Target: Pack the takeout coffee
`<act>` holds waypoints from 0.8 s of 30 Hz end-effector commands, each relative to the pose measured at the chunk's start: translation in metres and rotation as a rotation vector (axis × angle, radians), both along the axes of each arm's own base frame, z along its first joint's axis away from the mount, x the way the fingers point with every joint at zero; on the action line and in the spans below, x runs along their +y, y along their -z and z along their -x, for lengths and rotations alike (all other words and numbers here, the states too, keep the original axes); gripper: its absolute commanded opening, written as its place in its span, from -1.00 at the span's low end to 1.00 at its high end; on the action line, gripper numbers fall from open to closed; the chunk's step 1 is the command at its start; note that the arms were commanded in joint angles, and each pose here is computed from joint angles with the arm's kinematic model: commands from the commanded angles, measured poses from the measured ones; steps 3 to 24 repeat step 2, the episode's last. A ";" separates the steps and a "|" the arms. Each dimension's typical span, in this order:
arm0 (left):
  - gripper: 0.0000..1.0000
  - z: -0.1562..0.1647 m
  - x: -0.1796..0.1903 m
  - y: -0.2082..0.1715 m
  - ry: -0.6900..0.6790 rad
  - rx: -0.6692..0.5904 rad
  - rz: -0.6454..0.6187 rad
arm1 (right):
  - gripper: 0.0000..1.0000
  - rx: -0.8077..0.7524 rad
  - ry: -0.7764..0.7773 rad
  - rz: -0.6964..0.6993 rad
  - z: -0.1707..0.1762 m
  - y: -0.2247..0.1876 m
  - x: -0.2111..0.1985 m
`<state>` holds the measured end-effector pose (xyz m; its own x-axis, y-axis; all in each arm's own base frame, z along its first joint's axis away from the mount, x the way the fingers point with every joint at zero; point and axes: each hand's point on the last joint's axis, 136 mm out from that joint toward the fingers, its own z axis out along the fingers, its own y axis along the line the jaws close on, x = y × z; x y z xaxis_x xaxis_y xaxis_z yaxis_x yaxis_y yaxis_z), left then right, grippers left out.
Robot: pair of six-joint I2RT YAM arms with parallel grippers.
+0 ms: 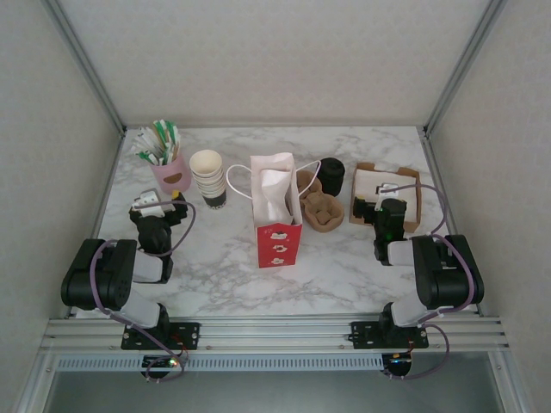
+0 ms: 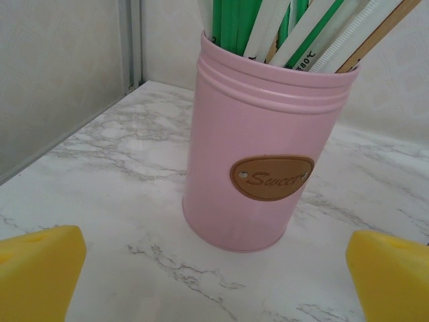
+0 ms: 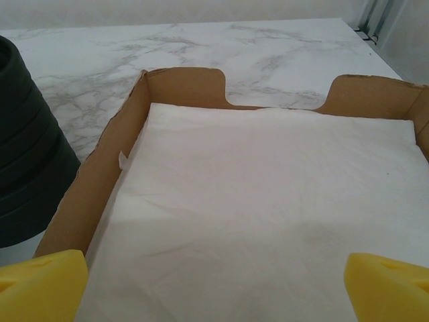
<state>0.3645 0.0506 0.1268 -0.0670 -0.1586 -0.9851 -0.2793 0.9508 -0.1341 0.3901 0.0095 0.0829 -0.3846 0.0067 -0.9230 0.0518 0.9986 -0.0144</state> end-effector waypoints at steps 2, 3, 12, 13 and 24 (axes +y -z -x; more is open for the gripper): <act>0.99 -0.004 0.001 -0.005 0.003 -0.020 0.013 | 0.97 0.002 0.001 -0.014 -0.002 0.000 0.001; 0.99 -0.004 0.001 -0.005 0.003 -0.020 0.013 | 0.97 0.002 0.001 -0.014 -0.002 0.000 0.001; 0.99 -0.004 0.001 -0.005 0.003 -0.020 0.013 | 0.97 0.002 0.001 -0.014 -0.002 0.000 0.001; 0.99 -0.004 0.001 -0.005 0.003 -0.020 0.013 | 0.97 0.002 0.001 -0.014 -0.002 0.000 0.001; 0.99 -0.004 0.001 -0.005 0.003 -0.020 0.013 | 0.97 0.002 0.001 -0.014 -0.002 0.000 0.001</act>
